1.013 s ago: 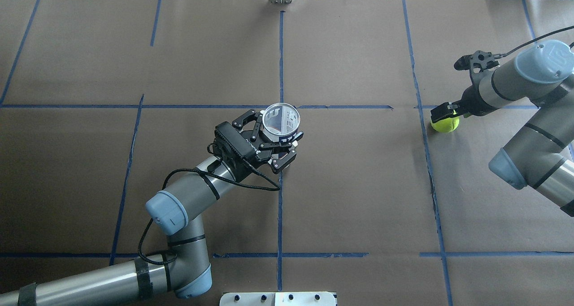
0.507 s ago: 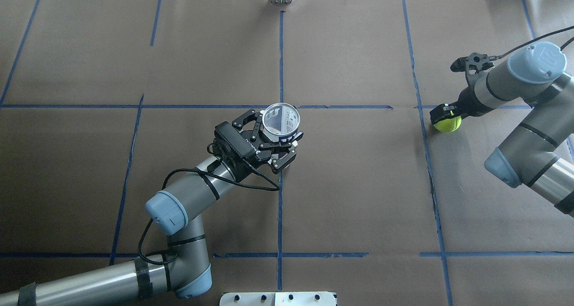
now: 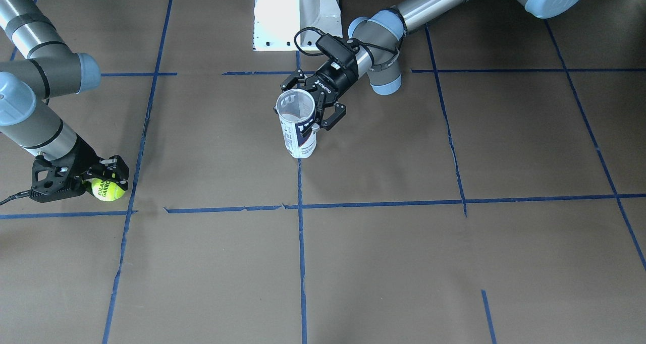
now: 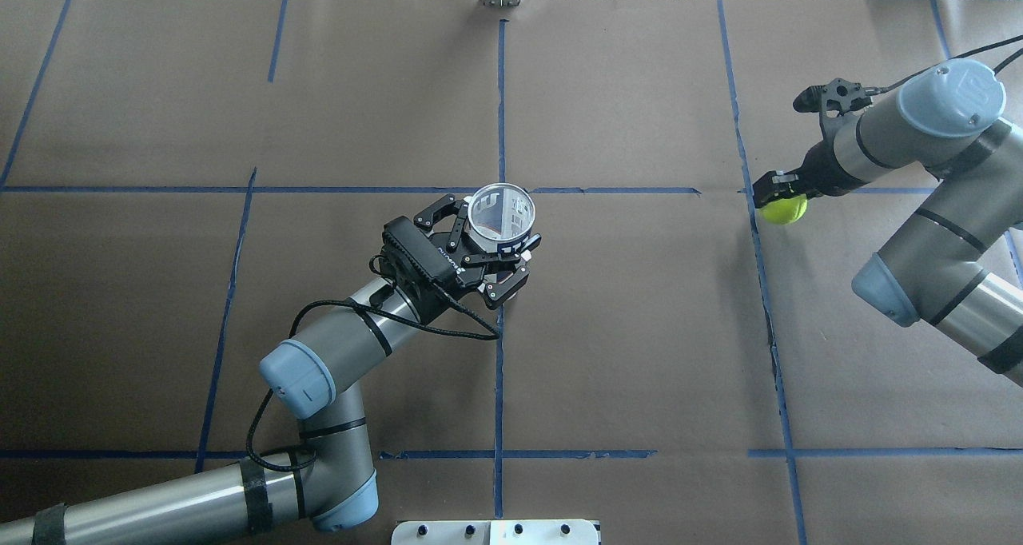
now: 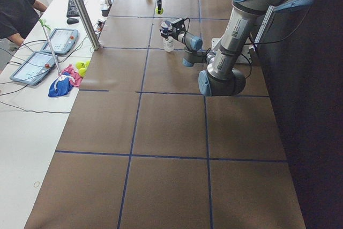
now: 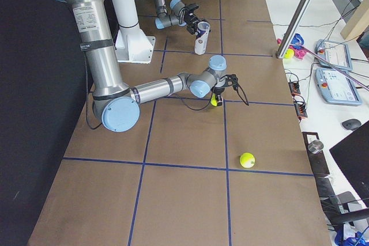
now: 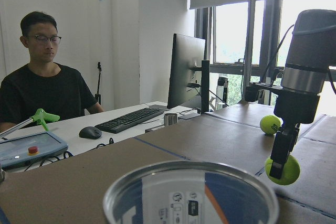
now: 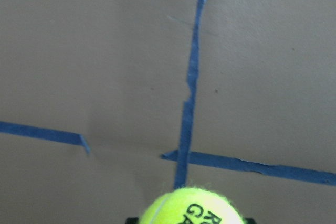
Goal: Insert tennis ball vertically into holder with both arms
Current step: 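Carry the tennis ball with the right gripper above the held holder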
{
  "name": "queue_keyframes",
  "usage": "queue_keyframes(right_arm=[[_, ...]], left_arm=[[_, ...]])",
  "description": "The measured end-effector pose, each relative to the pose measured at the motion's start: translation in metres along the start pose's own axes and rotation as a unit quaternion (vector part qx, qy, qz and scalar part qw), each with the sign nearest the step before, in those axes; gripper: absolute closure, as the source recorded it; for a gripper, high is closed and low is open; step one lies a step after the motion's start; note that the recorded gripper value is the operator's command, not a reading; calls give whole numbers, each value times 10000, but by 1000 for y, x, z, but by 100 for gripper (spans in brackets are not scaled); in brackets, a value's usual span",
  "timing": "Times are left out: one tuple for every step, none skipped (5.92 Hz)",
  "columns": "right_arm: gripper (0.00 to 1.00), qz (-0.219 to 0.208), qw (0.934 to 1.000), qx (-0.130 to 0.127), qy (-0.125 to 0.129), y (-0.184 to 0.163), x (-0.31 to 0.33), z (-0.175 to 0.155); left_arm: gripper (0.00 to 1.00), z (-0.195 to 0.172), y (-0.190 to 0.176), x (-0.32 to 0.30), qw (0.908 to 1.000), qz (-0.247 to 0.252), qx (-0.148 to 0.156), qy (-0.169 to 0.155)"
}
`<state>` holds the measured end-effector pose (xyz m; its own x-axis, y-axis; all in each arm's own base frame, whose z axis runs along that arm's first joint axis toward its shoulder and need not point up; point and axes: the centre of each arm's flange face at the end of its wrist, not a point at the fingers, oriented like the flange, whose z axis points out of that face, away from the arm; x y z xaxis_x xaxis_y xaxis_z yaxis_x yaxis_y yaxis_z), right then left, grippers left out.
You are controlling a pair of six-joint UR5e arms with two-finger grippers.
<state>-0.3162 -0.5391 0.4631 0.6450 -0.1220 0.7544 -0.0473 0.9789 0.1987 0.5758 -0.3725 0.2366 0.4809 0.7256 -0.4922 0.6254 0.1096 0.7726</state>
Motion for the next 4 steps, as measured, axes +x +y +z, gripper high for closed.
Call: queue_keyframes(right_arm=[[91,231,9994,165,-216,-12,-31,-20],[90,451,9976,303,-423,-23,-60,-39],[90,641,9954,389,-598,-32,-95,-65],[89,847,9932,381,-708,-35,-142,-100]], left_arm=[[16,0,0,2,10000,-10,0,13],[16,0,1,4,10000,-18,-3,23],[16,-1,2,5,10000,-28,-1,30],[16,-2,3,6,10000,-39,-2,40]])
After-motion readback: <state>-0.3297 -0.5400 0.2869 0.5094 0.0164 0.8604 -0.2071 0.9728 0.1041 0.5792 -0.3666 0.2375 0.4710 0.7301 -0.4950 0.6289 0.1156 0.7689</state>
